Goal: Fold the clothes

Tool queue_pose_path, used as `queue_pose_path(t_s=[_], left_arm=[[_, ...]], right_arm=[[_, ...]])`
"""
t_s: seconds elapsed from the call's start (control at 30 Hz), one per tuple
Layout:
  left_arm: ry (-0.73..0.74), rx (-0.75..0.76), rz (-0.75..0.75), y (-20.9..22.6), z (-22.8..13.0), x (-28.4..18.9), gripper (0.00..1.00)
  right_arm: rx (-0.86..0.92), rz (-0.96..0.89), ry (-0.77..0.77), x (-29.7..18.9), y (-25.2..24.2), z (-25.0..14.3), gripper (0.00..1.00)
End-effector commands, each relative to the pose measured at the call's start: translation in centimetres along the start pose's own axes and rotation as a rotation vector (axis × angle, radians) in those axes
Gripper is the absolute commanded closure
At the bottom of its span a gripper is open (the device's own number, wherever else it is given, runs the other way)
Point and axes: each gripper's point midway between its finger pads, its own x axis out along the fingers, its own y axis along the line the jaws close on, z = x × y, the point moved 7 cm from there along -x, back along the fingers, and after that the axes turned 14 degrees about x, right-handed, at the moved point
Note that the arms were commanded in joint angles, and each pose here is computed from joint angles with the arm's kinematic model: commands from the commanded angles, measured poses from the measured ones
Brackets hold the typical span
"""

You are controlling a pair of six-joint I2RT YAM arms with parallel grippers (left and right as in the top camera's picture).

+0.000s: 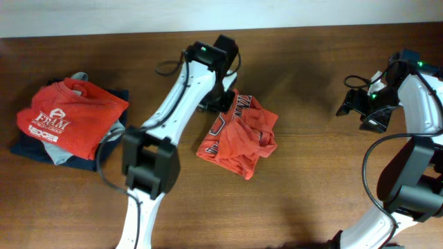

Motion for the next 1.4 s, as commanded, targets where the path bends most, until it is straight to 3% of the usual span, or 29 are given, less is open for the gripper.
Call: queue_pose_path(t_s=[0.0, 0.17, 0.37, 0.5, 0.63, 0.77, 0.9, 1.17, 1.37], left_arm=[[0.038, 0.125, -0.258, -4.9, 0.5, 3.1, 0.99], [0.104, 0.287, -0.365, -11.3, -0.6, 2.3, 0.99], [0.103, 0.386, -0.249, -13.2, -1.3, -0.8, 0.99], [0.032, 0.374, -0.115, -11.1, -0.7, -3.2, 0.99], [0.012, 0.24, 0.034, -6.6, -0.3, -4.0, 0.98], [-0.046, 0.153, 0.001, -2.8, 0.6, -3.3, 0.98], [-0.103, 0.14, -0.051, -2.1, 1.6, -1.4, 1.0], [-0.126, 0.254, -0.08, -6.9, 3.0, 3.0, 1.0], [-0.26, 0.47, -0.108, -12.9, 5.3, 3.4, 0.99]], right_arm=[[-0.008, 0.01, 0.0, -0.2, 0.3, -0.1, 0.19], [-0.008, 0.01, 0.0, -0.2, 0.3, -0.1, 0.19], [-0.008, 0.01, -0.001, -0.2, 0.3, -0.1, 0.19], [-0.008, 0.009, -0.001, -0.2, 0.3, -0.1, 0.19], [-0.008, 0.009, -0.001, -0.2, 0.3, -0.1, 0.19], [-0.009, 0.011, -0.004, -0.2, 0.3, 0.0, 0.19], [-0.01, 0.011, -0.005, -0.2, 0.3, 0.0, 0.19], [-0.009, 0.011, -0.005, -0.2, 0.3, 0.0, 0.19], [-0.009, 0.011, -0.005, -0.2, 0.3, 0.0, 0.19]])
